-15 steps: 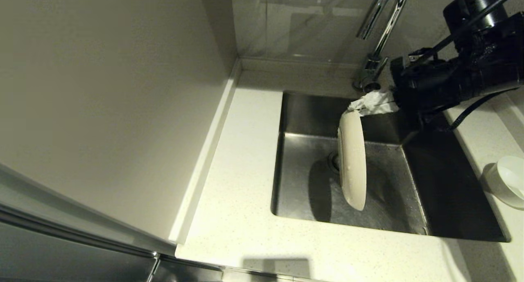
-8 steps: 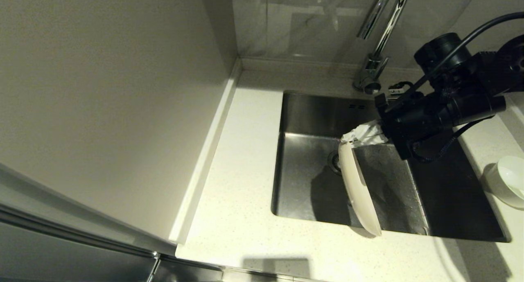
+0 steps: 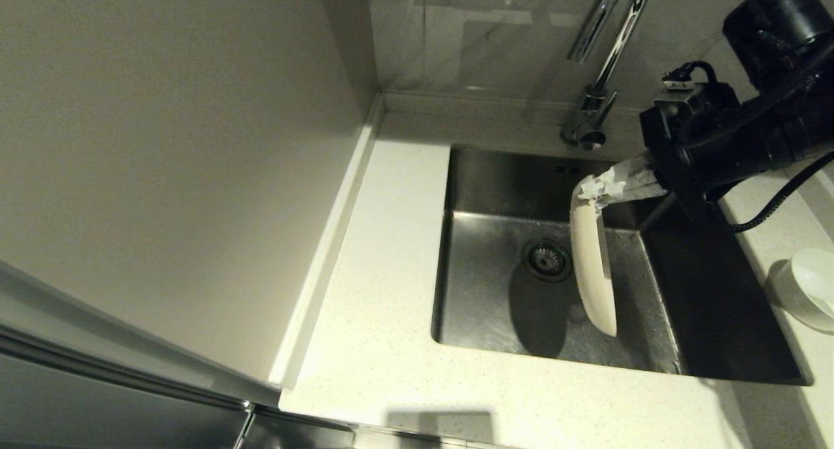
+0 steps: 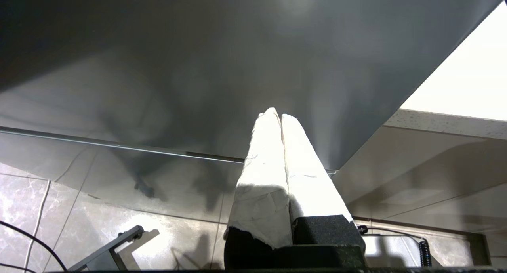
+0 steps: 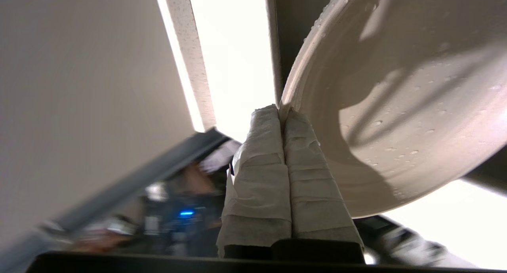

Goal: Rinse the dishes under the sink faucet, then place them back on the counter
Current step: Put a plate back to the table from the sink

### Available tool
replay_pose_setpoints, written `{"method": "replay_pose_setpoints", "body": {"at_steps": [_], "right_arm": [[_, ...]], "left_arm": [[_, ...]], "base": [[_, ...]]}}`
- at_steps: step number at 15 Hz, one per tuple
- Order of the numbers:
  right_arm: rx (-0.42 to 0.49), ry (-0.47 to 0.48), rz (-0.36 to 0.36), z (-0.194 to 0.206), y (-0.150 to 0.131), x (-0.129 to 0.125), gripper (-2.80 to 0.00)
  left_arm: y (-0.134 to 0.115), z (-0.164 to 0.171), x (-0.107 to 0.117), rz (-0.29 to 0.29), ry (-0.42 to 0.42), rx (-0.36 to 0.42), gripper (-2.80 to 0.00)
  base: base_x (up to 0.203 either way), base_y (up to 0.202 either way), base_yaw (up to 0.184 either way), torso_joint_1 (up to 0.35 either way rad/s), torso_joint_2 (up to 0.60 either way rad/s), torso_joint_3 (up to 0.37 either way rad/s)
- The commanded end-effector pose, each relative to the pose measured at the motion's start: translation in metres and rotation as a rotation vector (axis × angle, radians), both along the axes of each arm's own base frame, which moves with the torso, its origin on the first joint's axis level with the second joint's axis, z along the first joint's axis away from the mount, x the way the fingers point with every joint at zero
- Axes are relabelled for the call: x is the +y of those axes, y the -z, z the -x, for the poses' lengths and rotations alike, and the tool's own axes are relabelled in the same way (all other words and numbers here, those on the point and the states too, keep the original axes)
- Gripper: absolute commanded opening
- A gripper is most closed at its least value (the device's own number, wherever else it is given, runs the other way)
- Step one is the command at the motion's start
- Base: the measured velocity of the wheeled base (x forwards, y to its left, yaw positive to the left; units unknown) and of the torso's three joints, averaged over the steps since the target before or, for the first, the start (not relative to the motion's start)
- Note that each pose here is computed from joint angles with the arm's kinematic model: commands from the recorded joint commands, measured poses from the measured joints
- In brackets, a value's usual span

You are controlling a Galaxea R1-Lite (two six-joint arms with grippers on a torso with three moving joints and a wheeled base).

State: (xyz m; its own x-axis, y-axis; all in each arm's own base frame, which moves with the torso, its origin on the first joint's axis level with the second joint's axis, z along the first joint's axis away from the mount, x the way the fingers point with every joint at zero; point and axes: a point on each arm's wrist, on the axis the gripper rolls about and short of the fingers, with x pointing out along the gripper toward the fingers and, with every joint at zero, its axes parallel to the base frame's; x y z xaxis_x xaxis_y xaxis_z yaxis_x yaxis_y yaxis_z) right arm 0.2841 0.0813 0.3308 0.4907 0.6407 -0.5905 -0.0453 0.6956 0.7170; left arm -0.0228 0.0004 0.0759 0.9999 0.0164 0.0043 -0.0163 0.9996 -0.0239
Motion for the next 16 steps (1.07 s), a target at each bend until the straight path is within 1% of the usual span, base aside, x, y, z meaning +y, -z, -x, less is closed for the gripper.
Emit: {"method": "replay_pose_setpoints", "body": {"at_steps": [1, 2, 4, 5, 7, 8, 9, 10, 11, 13, 16], "right_arm": [[-0.104, -0.026, 0.062, 0.019, -0.014, -0.005, -2.80], [-0.144, -0.035, 0.147, 0.023, -0.013, -0.007, -2.80], [-0.215, -0.067, 0.418, 0.036, 0.000, -0.013, -2.80], [-0.259, -0.089, 0.543, 0.044, 0.002, -0.017, -2.80], [-0.337, -0.117, 0.758, 0.058, -0.001, -0.024, -2.80], [-0.362, -0.124, 0.858, 0.066, -0.002, -0.028, -2.80], [-0.376, -0.140, 0.920, 0.074, -0.002, -0.032, -2.80], [-0.383, -0.164, 0.958, 0.082, -0.001, -0.036, -2.80], [-0.386, -0.189, 0.986, 0.091, 0.002, -0.038, -2.80], [-0.391, -0.200, 1.022, 0.108, 0.004, -0.046, -2.80], [-0.340, -0.212, 1.118, 0.131, 0.017, -0.069, -2.80]], "left_arm": [[0.000, 0.000, 0.000, 0.001, 0.000, -0.003, -2.80], [0.000, 0.000, 0.000, 0.001, 0.000, -0.003, -2.80], [0.000, 0.000, 0.000, 0.001, 0.000, -0.003, -2.80], [0.000, 0.000, 0.000, 0.001, 0.000, -0.003, -2.80], [0.000, 0.000, 0.000, 0.001, 0.000, -0.003, -2.80], [0.000, 0.000, 0.000, 0.001, 0.000, -0.003, -2.80], [0.000, 0.000, 0.000, 0.001, 0.000, -0.003, -2.80], [0.000, 0.000, 0.000, 0.001, 0.000, -0.003, -2.80], [0.000, 0.000, 0.000, 0.001, 0.000, -0.003, -2.80], [0.000, 0.000, 0.000, 0.001, 0.000, -0.003, -2.80], [0.000, 0.000, 0.000, 0.001, 0.000, -0.003, -2.80]], "base": [[0.000, 0.000, 0.000, 0.000, 0.00, 0.000], [0.000, 0.000, 0.000, 0.000, 0.00, 0.000], [0.000, 0.000, 0.000, 0.000, 0.00, 0.000], [0.000, 0.000, 0.000, 0.000, 0.00, 0.000], [0.000, 0.000, 0.000, 0.000, 0.00, 0.000], [0.000, 0.000, 0.000, 0.000, 0.00, 0.000], [0.000, 0.000, 0.000, 0.000, 0.00, 0.000], [0.000, 0.000, 0.000, 0.000, 0.00, 0.000], [0.000, 0.000, 0.000, 0.000, 0.00, 0.000], [0.000, 0.000, 0.000, 0.000, 0.00, 0.000], [0.000, 0.000, 0.000, 0.000, 0.00, 0.000]]}}
